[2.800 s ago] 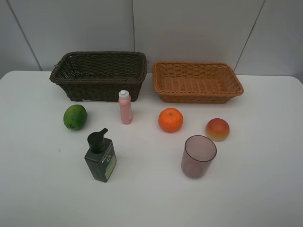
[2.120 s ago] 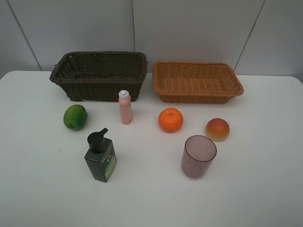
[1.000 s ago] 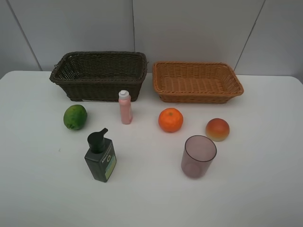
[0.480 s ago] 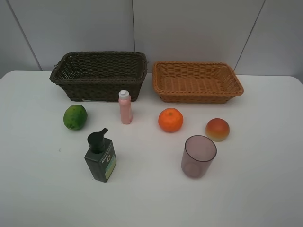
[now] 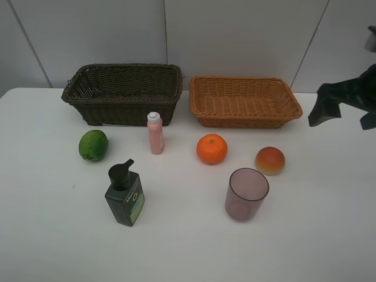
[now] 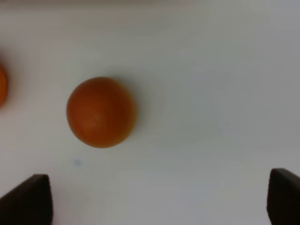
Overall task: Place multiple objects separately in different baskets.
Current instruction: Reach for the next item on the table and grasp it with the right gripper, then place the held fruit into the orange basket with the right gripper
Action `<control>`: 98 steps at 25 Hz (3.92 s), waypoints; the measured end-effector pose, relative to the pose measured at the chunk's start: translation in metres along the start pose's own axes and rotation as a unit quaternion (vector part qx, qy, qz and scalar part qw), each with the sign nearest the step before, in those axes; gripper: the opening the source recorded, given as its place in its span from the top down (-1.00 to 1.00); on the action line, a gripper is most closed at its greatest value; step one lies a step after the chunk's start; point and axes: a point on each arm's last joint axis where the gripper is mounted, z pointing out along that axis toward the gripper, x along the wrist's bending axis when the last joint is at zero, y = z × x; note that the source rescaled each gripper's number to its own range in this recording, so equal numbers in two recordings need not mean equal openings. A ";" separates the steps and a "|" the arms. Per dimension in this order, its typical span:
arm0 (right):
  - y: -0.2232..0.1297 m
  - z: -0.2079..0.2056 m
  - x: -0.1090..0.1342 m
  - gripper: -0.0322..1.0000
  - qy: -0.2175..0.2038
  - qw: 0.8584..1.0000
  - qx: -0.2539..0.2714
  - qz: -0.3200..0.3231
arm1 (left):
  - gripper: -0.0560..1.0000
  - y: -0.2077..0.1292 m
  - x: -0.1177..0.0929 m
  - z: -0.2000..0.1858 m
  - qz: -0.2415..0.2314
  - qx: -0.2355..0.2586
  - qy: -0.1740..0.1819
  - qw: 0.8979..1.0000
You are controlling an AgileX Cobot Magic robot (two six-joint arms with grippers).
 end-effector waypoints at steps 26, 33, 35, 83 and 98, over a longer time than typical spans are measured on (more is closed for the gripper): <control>0.022 0.144 0.064 -1.00 -0.037 0.992 0.101 0.070 | -1.00 0.000 0.000 0.000 0.000 0.000 0.000 1.000; 0.018 0.159 0.064 -1.00 -0.044 0.989 0.115 0.077 | -1.00 0.000 0.000 0.000 0.000 0.000 0.000 1.000; 0.016 0.163 0.064 -1.00 -0.046 0.989 0.120 0.077 | -1.00 0.000 0.000 0.000 0.000 0.000 0.000 1.000; 0.149 0.103 0.104 -0.01 -0.004 0.992 0.078 -0.098 | -1.00 0.000 0.000 0.000 0.000 0.000 0.000 1.000; 0.179 0.177 0.118 -0.14 0.001 0.994 -0.006 -0.111 | -1.00 0.000 0.000 0.000 0.000 0.000 0.000 1.000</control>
